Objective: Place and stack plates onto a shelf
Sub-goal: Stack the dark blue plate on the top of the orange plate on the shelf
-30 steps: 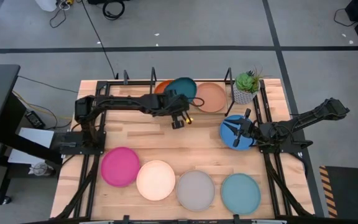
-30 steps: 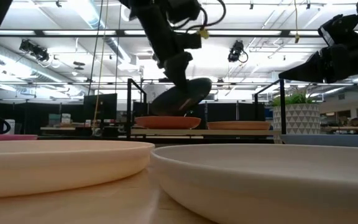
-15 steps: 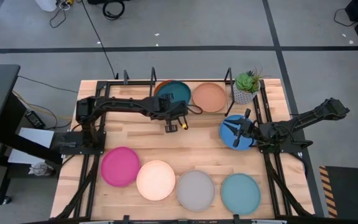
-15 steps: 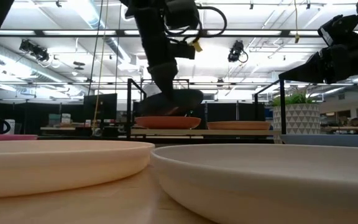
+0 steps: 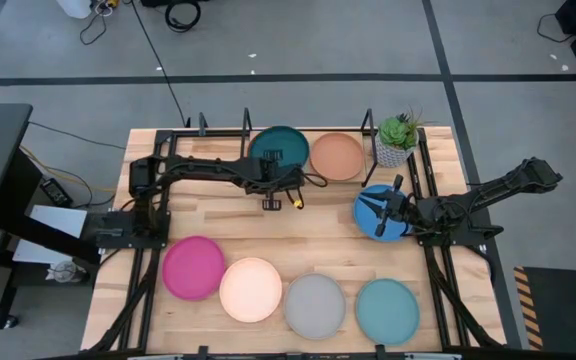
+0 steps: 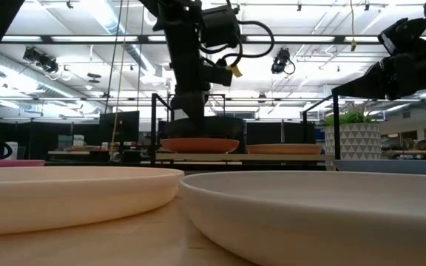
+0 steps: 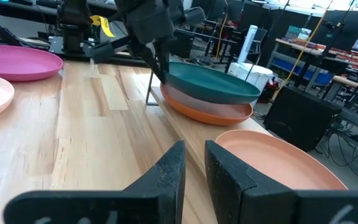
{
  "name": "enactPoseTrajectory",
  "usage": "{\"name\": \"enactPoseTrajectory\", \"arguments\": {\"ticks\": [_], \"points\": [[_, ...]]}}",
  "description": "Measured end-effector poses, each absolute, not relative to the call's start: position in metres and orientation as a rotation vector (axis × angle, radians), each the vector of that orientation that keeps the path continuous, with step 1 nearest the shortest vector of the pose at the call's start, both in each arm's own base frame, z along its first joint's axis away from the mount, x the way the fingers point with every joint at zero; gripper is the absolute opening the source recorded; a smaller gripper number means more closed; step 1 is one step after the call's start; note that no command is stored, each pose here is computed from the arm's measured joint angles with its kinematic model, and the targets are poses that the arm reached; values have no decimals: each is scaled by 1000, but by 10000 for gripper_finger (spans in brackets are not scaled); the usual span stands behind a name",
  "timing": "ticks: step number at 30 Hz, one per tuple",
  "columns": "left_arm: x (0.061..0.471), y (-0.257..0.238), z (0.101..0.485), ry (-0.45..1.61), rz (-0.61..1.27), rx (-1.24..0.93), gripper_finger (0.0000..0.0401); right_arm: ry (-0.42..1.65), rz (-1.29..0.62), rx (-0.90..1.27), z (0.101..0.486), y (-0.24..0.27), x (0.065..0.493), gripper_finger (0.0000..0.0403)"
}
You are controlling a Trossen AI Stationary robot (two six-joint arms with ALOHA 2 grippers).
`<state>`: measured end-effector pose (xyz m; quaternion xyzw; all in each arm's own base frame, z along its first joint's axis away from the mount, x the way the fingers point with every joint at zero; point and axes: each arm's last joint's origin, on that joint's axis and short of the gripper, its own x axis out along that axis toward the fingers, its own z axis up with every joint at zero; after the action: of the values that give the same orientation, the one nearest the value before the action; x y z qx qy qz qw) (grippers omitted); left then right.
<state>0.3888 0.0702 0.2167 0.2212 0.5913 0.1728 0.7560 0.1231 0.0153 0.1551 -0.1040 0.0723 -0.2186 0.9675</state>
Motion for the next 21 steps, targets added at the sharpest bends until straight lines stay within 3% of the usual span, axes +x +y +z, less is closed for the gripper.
{"name": "enactPoseTrajectory", "arguments": {"ticks": [21], "points": [[383,74,213,1344,353,508,21,142,-416,-193,155,16,123,67]]}}
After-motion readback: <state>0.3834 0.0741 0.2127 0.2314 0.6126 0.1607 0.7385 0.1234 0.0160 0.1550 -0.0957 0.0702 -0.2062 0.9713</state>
